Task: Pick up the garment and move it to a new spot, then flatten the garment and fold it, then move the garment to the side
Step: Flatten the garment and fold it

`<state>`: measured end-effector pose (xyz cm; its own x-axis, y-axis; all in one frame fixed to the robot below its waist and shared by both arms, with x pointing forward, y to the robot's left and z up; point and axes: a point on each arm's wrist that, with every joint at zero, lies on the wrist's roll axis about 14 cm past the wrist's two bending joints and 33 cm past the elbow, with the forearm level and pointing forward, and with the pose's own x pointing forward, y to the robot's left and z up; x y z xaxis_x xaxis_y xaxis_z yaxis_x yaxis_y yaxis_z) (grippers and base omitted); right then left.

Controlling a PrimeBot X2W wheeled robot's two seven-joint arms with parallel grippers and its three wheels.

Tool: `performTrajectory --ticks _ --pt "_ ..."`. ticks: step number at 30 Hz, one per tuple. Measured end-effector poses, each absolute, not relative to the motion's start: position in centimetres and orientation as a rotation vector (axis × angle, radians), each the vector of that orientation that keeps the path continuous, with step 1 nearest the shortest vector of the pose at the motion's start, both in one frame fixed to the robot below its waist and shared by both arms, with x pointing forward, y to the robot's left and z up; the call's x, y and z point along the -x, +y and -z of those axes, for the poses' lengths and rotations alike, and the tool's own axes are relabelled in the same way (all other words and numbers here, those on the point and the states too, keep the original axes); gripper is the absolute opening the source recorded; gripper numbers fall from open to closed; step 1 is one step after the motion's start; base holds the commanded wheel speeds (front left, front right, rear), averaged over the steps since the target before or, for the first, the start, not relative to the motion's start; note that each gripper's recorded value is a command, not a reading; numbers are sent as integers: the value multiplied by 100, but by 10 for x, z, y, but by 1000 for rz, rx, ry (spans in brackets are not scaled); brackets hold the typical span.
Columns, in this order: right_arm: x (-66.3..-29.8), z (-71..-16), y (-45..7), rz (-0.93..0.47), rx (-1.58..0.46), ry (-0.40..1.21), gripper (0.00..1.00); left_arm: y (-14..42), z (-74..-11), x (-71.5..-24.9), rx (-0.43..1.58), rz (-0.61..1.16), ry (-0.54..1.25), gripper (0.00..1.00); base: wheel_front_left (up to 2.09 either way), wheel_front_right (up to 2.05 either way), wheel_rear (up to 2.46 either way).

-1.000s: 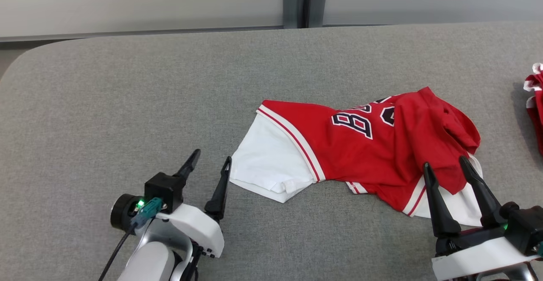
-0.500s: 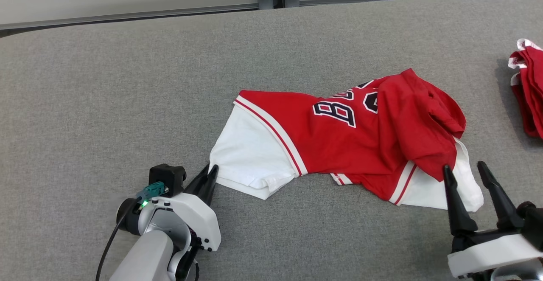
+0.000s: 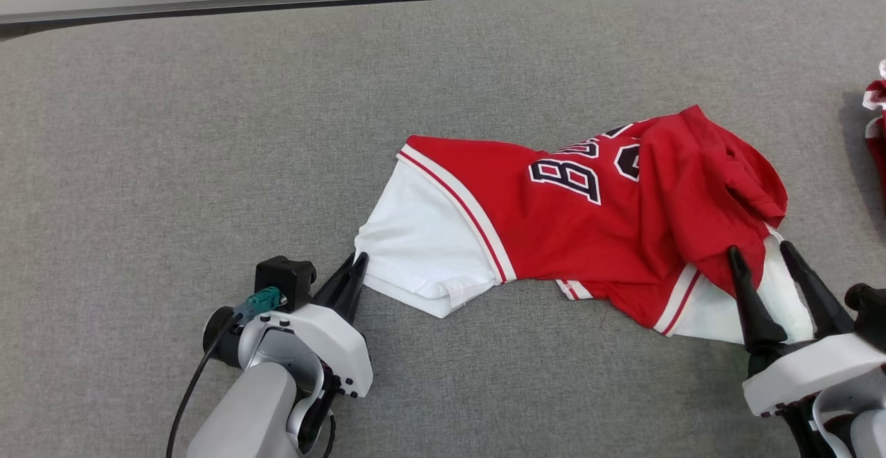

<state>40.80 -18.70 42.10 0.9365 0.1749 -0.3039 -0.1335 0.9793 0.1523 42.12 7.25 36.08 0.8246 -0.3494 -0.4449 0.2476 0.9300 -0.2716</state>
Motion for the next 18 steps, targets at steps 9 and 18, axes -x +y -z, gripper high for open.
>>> performTrajectory --ticks 9,18 --pt "-405 -410 -174 -212 -170 385 0 74 -362 -423 215 307 488 0 0 0 0" --pt "-413 -444 -180 -210 -139 239 0 86 -388 -439 206 278 348 0 0 0 0"
